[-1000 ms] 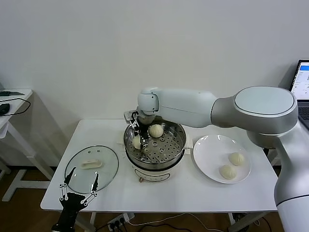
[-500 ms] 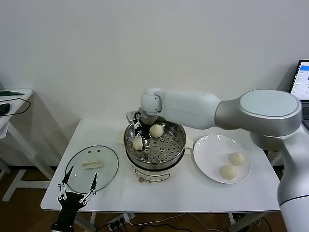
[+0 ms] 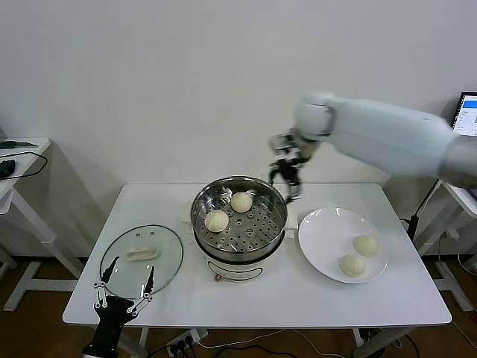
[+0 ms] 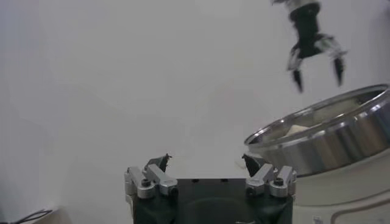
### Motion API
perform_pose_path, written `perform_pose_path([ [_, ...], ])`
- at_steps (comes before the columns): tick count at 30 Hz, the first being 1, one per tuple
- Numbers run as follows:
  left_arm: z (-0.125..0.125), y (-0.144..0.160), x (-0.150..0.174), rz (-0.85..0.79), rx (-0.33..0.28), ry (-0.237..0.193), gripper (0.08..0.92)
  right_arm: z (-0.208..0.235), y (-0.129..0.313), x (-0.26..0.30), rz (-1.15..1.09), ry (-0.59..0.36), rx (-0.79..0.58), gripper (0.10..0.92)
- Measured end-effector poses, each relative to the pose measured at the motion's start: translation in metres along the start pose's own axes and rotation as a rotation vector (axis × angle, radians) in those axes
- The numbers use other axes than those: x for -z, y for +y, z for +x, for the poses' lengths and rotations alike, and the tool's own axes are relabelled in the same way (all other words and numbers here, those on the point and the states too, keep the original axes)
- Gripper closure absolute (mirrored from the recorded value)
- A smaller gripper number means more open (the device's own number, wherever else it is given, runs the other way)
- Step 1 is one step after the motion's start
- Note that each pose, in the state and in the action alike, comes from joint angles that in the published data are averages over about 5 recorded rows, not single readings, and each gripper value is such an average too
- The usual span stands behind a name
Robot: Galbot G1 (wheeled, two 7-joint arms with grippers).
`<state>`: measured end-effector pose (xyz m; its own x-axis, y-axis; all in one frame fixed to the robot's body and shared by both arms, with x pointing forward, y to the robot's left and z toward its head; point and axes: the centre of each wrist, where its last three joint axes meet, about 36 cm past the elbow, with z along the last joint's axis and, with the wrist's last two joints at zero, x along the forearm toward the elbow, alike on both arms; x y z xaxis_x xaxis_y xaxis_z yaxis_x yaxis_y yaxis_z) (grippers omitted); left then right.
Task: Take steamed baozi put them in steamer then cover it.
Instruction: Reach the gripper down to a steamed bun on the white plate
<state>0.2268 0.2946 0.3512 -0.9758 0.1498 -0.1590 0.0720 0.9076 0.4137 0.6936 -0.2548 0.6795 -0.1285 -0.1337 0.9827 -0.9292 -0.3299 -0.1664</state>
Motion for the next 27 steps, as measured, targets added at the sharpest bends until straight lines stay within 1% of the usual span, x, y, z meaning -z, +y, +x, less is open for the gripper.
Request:
perform_pose_path([
  [5,0.002,-0.003,0.001,0.002,-0.001,0.003,0.177,-0.020,0.040,-0.061,-0.063,0.040,0.055,0.200],
  [10,0.005,-0.006,0.000,0.004,-0.008,0.008,0.177,-0.051,0.074,-0.094,-0.102,0.044,0.104,0.200],
  [17,0.008,-0.007,0.000,-0.003,-0.007,0.009,0.177,-0.093,0.104,-0.115,-0.135,0.034,0.129,0.200],
  [27,0.011,-0.007,-0.002,-0.009,0.002,0.016,0.177,-0.139,0.122,-0.125,-0.160,0.029,0.151,0.200],
])
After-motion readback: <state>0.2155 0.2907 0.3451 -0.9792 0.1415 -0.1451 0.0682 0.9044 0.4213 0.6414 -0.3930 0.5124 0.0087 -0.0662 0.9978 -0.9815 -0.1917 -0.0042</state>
